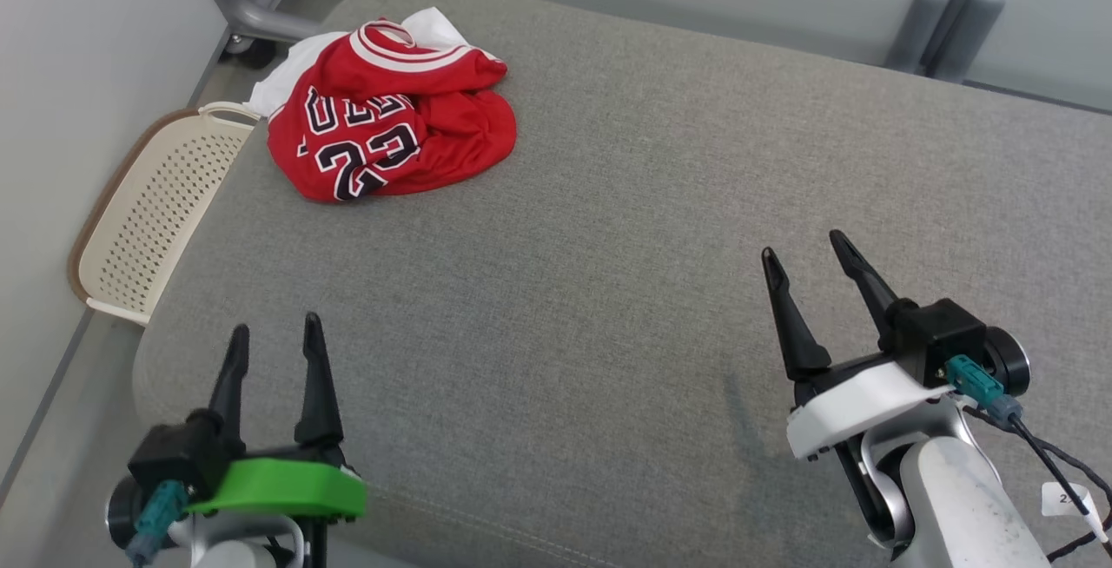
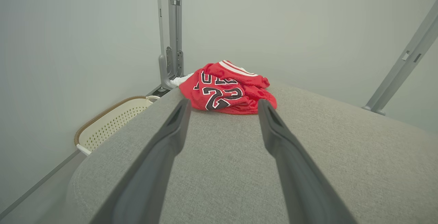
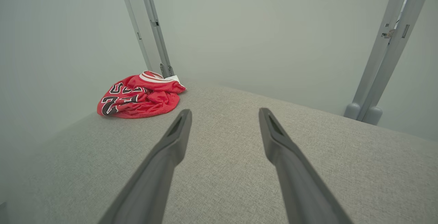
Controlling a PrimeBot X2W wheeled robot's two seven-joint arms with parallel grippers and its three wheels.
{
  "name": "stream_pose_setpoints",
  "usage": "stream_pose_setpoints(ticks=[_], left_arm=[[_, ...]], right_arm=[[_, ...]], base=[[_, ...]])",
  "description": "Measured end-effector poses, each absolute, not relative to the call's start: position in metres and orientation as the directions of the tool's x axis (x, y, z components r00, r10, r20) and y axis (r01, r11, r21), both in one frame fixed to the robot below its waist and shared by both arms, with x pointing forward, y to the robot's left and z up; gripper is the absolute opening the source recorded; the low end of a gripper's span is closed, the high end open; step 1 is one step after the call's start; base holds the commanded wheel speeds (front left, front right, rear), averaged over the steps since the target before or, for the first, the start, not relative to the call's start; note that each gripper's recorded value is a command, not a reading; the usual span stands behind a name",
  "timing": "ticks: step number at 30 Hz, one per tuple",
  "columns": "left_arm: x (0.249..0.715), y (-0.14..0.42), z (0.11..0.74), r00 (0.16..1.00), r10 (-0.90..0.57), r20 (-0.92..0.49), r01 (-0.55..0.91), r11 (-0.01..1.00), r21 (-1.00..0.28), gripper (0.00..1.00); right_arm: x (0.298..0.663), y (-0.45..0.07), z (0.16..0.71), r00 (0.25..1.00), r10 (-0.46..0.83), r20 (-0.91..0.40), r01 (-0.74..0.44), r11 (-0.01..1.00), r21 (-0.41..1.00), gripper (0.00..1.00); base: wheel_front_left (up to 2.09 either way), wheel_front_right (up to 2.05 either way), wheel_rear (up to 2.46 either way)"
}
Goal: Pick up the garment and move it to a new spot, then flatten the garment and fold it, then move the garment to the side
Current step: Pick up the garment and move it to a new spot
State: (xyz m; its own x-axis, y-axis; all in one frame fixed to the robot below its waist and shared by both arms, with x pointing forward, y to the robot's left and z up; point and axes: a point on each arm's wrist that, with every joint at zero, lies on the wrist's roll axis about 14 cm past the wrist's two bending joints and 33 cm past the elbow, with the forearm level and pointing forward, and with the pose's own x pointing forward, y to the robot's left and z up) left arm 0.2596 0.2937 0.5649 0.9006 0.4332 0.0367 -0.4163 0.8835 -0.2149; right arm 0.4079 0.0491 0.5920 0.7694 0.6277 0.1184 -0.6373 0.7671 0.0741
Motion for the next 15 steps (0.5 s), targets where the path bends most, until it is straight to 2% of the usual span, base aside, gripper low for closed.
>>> stream_pose_setpoints(ticks=[8, 15], left_arm=[[0.319, 0.324, 0.616, 0.921, 0.360, 0.148, -0.352, 0.933, -0.077, 1.00], [0.393, 0.343, 0.641, 0.962, 0.255, 0.098, -0.262, 0.963, 0.066, 1.00]], right_arm=[[0.431, 0.046, 0.596, 0.781, 0.608, 0.145, -0.620, 0.782, 0.060, 1.00], [0.457, 0.037, 0.600, 0.796, 0.578, 0.182, -0.595, 0.802, 0.053, 1.00]], base=[[0.00, 0.00, 0.00], [0.00, 0.00, 0.00]])
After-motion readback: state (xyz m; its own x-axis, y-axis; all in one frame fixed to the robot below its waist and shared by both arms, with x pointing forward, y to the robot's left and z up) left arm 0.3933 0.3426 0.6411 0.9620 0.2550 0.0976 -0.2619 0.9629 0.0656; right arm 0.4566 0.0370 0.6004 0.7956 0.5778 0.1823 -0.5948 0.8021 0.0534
